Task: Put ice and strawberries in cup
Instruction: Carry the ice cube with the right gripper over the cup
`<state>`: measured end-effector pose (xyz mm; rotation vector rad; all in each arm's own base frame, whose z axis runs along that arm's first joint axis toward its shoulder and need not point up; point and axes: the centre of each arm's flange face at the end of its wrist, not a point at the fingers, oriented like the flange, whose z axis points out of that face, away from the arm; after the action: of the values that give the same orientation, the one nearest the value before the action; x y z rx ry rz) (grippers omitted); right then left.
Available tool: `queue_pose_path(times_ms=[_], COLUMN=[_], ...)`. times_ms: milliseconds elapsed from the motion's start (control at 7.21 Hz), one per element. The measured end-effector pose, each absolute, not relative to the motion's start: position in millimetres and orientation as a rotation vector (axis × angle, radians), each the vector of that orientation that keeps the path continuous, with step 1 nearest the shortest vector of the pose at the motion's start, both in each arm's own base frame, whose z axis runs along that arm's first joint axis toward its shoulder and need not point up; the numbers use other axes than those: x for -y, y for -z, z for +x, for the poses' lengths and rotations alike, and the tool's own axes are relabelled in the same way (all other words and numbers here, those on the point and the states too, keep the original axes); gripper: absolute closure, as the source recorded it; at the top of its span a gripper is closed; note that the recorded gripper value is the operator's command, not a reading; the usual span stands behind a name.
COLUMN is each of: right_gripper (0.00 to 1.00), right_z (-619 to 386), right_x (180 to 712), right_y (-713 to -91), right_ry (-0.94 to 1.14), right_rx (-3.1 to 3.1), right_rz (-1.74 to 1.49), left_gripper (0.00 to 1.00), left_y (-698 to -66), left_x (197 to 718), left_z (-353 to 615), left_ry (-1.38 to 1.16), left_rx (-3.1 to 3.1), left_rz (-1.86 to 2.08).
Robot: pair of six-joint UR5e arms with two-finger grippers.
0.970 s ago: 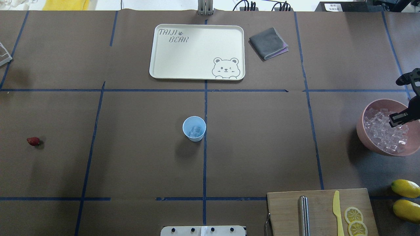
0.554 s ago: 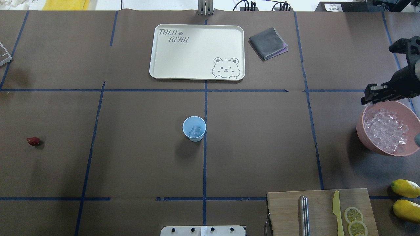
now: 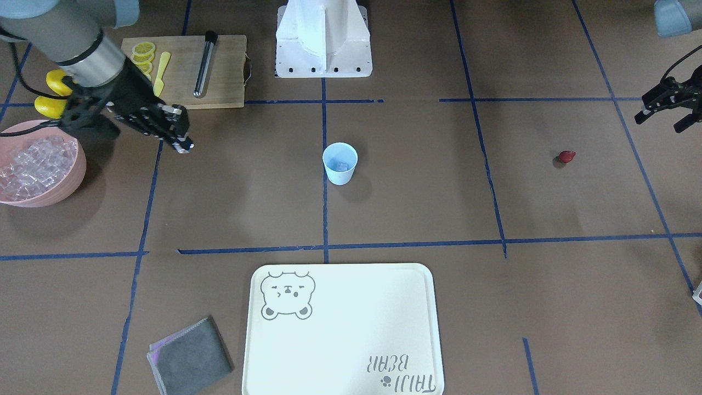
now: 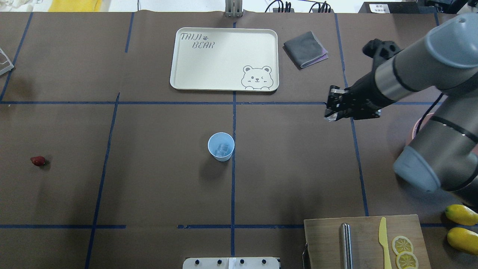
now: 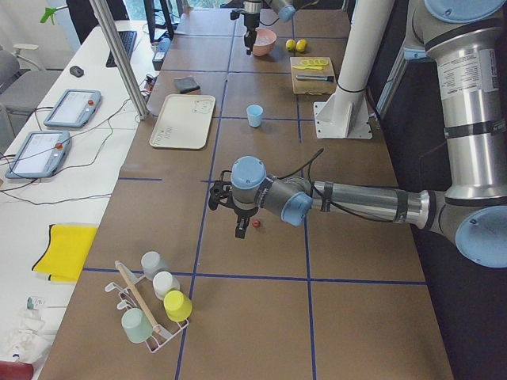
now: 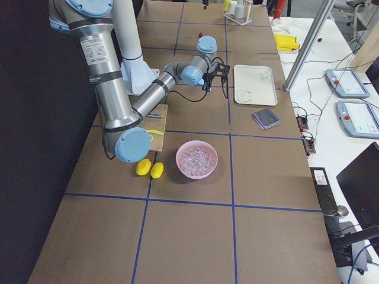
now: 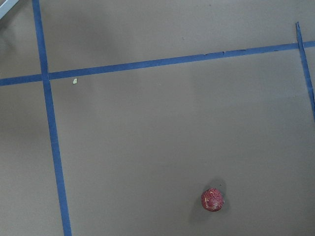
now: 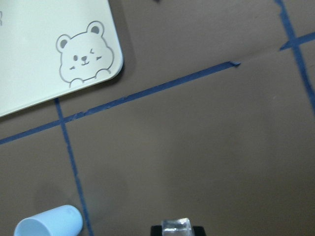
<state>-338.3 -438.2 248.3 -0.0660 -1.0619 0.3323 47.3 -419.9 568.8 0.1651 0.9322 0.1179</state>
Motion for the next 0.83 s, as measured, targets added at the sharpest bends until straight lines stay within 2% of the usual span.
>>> queue_pose_path(times_ms=[277, 832], right_gripper=[0.98, 0.97], right_z=[-424, -526], right_x=[420, 386], right_y=[-195, -162], right_ry=[-0.417, -0.453], right_rx=[1.087, 1.07], right_rz=[-0.077, -0.035], left_gripper=[0.0, 0.0], left_y=[-567, -563], left_x=[420, 420], left_z=[47, 47], left_ry=[-0.12, -0.123], left_rx=[-0.933, -0.935], left_rz=[0.168, 0.175])
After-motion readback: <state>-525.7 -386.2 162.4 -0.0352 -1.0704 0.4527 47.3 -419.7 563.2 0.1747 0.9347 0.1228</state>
